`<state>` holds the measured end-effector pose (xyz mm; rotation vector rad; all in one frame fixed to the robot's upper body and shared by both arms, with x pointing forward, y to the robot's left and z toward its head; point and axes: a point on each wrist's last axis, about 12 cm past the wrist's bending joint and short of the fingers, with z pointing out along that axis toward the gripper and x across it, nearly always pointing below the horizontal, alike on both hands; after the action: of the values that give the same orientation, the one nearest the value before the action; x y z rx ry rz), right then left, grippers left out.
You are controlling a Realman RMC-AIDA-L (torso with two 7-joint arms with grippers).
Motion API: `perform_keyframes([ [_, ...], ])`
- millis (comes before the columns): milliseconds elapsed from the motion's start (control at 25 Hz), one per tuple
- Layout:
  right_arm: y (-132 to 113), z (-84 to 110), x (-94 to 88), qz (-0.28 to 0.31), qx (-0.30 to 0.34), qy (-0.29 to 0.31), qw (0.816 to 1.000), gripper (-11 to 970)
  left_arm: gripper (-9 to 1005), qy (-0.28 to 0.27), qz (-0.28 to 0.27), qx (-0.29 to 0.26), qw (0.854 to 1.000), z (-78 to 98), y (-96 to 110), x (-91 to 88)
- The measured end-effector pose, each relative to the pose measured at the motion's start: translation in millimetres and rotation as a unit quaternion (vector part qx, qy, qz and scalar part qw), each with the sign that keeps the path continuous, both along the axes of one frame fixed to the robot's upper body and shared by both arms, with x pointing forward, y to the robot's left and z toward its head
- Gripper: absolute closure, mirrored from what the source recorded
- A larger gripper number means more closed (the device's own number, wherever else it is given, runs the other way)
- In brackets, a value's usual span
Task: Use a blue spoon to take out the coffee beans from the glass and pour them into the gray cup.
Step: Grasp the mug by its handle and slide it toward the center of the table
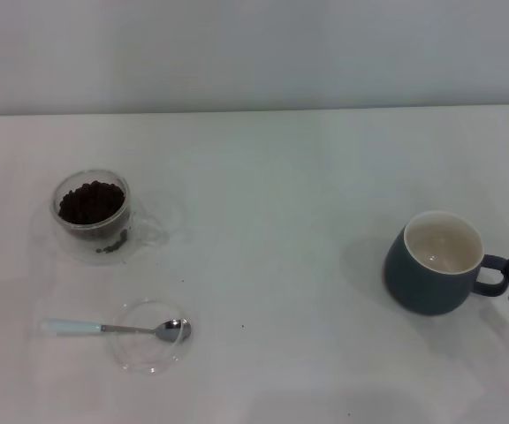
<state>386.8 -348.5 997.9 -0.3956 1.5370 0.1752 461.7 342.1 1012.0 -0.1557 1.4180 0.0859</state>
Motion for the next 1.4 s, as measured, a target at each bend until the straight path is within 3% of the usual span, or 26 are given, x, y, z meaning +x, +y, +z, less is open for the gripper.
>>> perform_keyframes([
  [400, 14, -18.0, 13.6, 0.024, -0.026, 0.069, 0.997, 204, 350, -0.002, 0.003, -0.002, 1.0, -0.9, 1, -5.1],
  [1400, 6, -22.7, 33.5, -0.031, -0.038, 0.094, 0.994, 222, 351, -0.006, 0.003, -0.002, 1.0, 0.5, 1, -3.6],
])
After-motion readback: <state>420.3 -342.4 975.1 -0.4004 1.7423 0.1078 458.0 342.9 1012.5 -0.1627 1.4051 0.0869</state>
